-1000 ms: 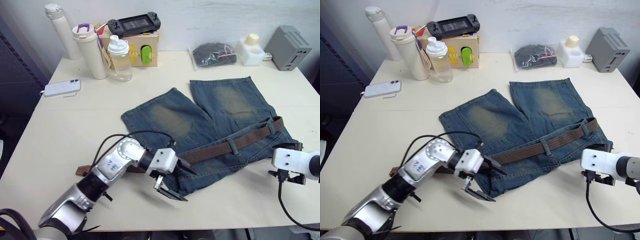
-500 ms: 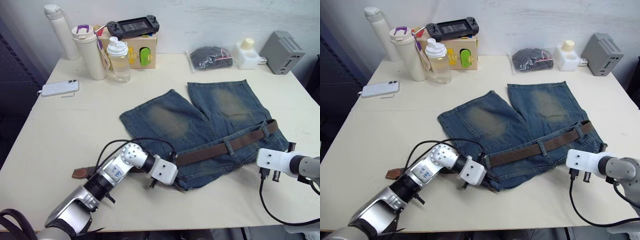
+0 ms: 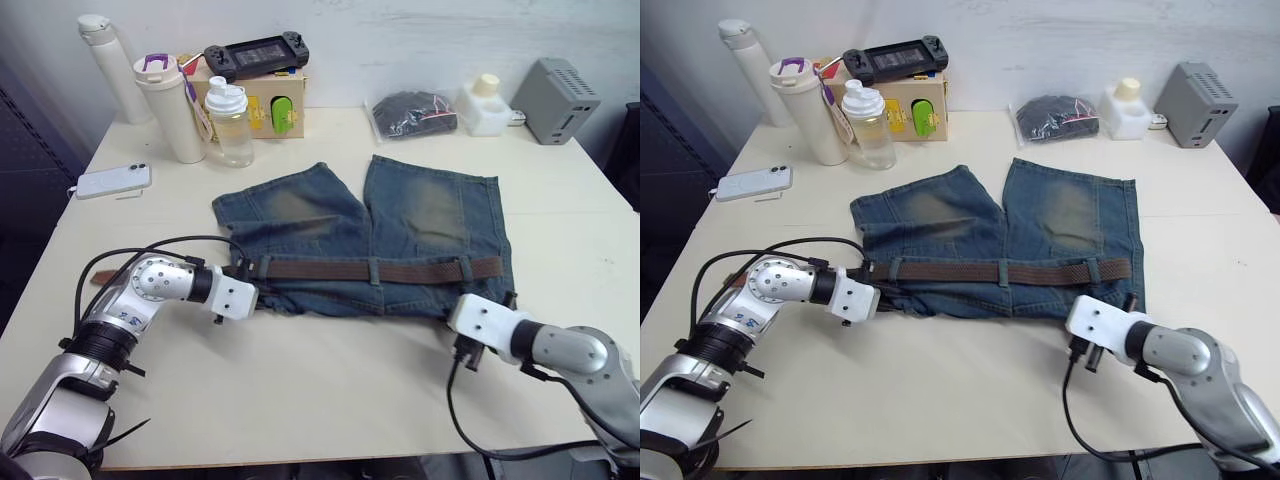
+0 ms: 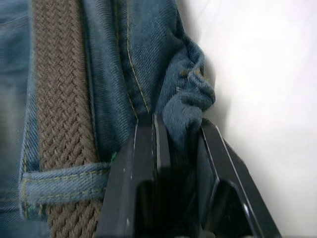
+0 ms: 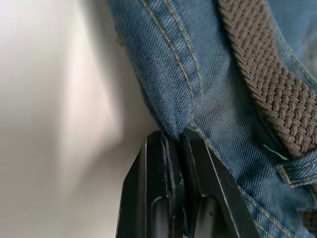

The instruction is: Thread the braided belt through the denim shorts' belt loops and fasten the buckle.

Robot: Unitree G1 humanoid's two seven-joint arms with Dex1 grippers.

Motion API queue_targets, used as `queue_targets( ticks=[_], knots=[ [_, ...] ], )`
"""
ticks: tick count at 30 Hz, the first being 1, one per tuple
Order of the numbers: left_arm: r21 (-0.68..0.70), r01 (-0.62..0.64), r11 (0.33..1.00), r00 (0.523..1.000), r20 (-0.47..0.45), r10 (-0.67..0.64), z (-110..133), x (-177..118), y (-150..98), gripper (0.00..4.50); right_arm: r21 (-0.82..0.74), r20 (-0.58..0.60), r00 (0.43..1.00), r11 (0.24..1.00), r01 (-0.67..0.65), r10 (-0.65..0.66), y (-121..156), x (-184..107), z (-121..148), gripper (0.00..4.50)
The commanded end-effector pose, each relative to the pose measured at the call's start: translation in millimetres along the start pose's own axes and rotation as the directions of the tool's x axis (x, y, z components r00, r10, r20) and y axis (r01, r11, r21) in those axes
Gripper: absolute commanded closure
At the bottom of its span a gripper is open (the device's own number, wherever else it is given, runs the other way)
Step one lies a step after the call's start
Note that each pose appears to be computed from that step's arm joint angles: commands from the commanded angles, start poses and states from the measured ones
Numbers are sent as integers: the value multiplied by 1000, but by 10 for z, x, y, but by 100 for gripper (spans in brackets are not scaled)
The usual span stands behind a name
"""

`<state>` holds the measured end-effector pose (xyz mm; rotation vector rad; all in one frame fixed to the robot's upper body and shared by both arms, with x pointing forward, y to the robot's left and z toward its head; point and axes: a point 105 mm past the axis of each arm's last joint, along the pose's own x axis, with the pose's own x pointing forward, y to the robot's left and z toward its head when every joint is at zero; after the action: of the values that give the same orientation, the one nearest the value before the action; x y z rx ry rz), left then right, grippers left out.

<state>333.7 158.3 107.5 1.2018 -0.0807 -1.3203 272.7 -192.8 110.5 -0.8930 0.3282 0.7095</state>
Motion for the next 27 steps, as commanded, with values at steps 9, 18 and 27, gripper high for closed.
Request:
queue_targets(
  ticks=[9, 18, 27],
  knots=[
    [-70, -19, 997, 987, -162, 8, -444, -73, -185, 417, -23, -133, 988, 997, 73, -76, -120, 141, -280, 450],
    [-59, -34, 998, 998, -45, 31, -207, -187, -53, 101, 154, -55, 995, 984, 87, -80, -241, -38, -145, 450],
    [-184, -78, 980, 996, 32, 85, 75, -406, 8, 97, 454, 133, 989, 891, -7, -60, -777, -483, 252, 41]
  ],
)
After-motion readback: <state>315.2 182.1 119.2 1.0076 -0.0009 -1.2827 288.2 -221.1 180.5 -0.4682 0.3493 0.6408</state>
